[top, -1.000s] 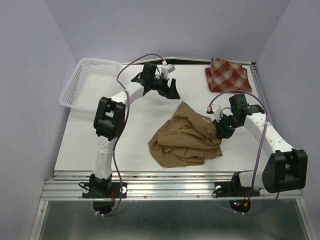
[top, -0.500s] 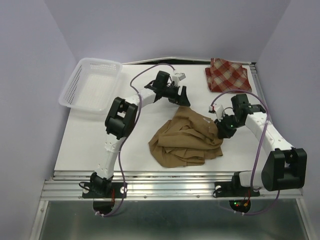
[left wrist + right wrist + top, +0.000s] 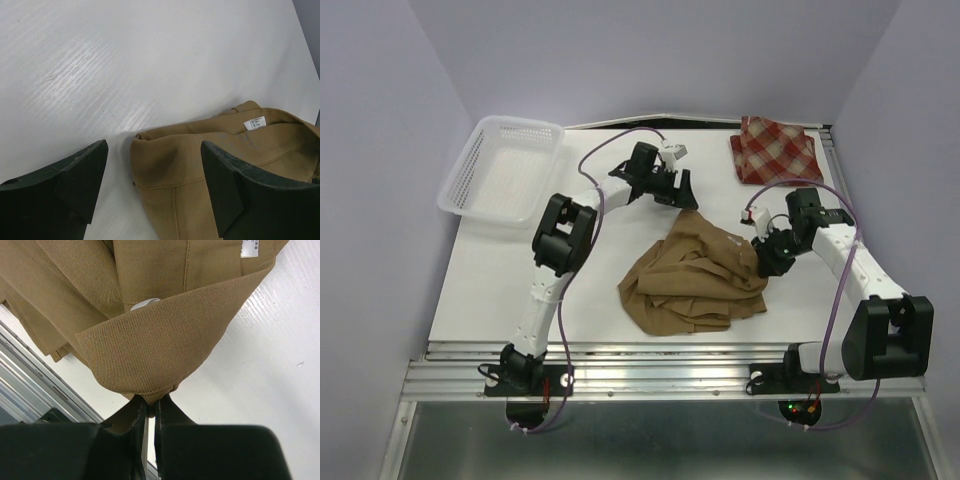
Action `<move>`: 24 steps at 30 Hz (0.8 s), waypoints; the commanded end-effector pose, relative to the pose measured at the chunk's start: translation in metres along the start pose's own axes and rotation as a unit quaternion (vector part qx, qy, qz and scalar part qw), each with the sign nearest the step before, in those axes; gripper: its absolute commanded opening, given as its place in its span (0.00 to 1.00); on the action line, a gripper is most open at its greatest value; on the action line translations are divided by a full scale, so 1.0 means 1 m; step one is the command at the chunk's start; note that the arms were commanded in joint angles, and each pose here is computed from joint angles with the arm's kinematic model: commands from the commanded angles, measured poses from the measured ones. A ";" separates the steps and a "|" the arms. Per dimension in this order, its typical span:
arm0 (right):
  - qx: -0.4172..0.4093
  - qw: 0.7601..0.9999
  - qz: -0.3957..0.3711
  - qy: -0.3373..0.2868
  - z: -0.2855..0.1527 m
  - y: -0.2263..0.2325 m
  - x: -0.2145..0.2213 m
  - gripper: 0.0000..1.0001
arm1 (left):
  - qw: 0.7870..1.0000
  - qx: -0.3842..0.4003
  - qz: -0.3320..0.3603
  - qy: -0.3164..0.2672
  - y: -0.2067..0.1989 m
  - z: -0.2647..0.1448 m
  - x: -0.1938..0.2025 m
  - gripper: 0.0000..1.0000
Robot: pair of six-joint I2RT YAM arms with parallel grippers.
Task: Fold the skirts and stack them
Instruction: Flatten the skirt out
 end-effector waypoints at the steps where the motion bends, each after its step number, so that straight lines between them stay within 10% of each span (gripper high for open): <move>1: 0.006 1.000 0.001 -0.010 -0.006 -0.003 -0.002 0.01 | 0.999 0.029 -0.001 -0.029 0.001 -0.003 -0.019 0.85; 10: -0.002 1.000 0.019 -0.016 -0.006 -0.009 -0.008 0.01 | 0.989 0.133 -0.060 -0.028 -0.013 0.005 -0.001 0.66; 18: 0.017 0.996 0.037 -0.075 -0.028 -0.027 -0.035 0.01 | 0.990 0.105 -0.063 -0.077 0.005 -0.025 -0.029 0.00; 24: 0.041 0.981 0.041 -0.184 -0.079 -0.051 -0.096 0.01 | 0.985 -0.009 0.076 -0.154 -0.005 -0.137 -0.118 0.00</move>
Point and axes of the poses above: each gripper's point midway between its finger pads, its own z axis out along the fingers, its own y axis along the line the jaws close on, x = y × z, the point moved 10 cm from there along -z, back along the fingers, and after that the axes turned 15 degrees about z, right-handed, at the moved point
